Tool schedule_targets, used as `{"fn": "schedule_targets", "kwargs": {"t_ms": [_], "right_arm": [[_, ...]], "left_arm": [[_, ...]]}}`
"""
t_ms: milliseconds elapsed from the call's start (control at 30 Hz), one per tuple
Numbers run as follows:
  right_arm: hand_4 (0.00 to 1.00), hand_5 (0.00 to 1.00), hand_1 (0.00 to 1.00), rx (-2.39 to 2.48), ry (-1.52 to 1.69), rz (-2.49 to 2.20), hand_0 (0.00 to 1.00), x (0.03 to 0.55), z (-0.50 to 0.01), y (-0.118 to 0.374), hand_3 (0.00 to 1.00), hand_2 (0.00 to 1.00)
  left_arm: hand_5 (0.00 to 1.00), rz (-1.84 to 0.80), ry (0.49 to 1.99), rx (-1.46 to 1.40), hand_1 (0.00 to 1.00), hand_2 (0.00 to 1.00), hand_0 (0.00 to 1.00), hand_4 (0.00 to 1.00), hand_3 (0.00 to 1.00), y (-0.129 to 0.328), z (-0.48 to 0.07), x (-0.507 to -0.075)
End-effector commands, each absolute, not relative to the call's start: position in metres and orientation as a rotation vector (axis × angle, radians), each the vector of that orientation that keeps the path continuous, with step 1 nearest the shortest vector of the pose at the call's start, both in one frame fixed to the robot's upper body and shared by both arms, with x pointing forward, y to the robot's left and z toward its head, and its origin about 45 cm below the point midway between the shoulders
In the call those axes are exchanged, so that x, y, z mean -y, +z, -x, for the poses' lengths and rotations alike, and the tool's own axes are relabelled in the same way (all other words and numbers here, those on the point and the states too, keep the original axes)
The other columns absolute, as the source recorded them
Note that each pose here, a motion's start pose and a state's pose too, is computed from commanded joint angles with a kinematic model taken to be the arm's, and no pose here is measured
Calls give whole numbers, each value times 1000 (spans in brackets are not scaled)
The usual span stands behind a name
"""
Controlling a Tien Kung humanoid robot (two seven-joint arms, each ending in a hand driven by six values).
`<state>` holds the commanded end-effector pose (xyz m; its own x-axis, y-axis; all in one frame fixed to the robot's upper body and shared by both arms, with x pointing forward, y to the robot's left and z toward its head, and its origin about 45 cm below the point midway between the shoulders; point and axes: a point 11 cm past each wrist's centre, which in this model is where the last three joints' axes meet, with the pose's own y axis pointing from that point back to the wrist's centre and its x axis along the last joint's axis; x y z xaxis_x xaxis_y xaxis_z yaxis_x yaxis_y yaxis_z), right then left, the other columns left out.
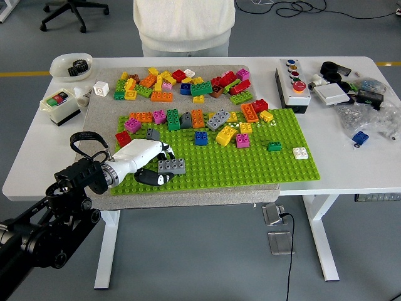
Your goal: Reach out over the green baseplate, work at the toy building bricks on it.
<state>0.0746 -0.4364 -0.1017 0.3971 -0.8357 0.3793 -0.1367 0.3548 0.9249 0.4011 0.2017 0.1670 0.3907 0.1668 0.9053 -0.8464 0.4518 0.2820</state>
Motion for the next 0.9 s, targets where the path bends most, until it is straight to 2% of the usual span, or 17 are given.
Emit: {"fn": "schedule_targets", "kwargs": {"t_ms": [33, 200, 233, 400, 433, 600, 633, 900], "right_arm": [[713, 522, 609, 1089, -592, -1137, 730, 436, -75, -102, 520, 615], [713, 522, 609, 1090, -592, -1137, 730, 436, -75, -102, 520, 615], [712, 522, 609, 1090, -592, -1137, 729, 436, -75, -102, 519, 614], [712, 522, 609, 1090, -591, -1138, 729, 436, -75, -102, 519, 614], [711, 520, 609, 1090, -591, -1138, 729, 436, -75, -102, 519, 613], [711, 520, 609, 1093, -592, -1139, 729, 436, -76, -102, 519, 613], [711, 524, 609, 1093, -592, -1139, 729, 436, -76, -102, 519, 614], [712, 521, 610, 1093, -593, -1139, 729, 436, -76, -102, 520, 613]], "left_arm": [[273, -865, 755, 946, 617, 528, 735, 616, 543, 167, -401, -201], [273, -863, 746, 941, 617, 528, 735, 616, 543, 167, -401, -200], [329, -863, 746, 941, 672, 545, 750, 755, 553, 167, -401, -200], [329, -859, 744, 940, 672, 545, 750, 755, 553, 169, -401, -200], [365, -859, 744, 940, 684, 558, 763, 805, 559, 169, -401, -199], [365, -858, 744, 940, 684, 558, 763, 805, 559, 169, -402, -199], [366, -858, 743, 941, 691, 563, 773, 831, 565, 170, -402, -199], [375, -857, 747, 943, 694, 570, 780, 841, 566, 170, -403, -199]]}}
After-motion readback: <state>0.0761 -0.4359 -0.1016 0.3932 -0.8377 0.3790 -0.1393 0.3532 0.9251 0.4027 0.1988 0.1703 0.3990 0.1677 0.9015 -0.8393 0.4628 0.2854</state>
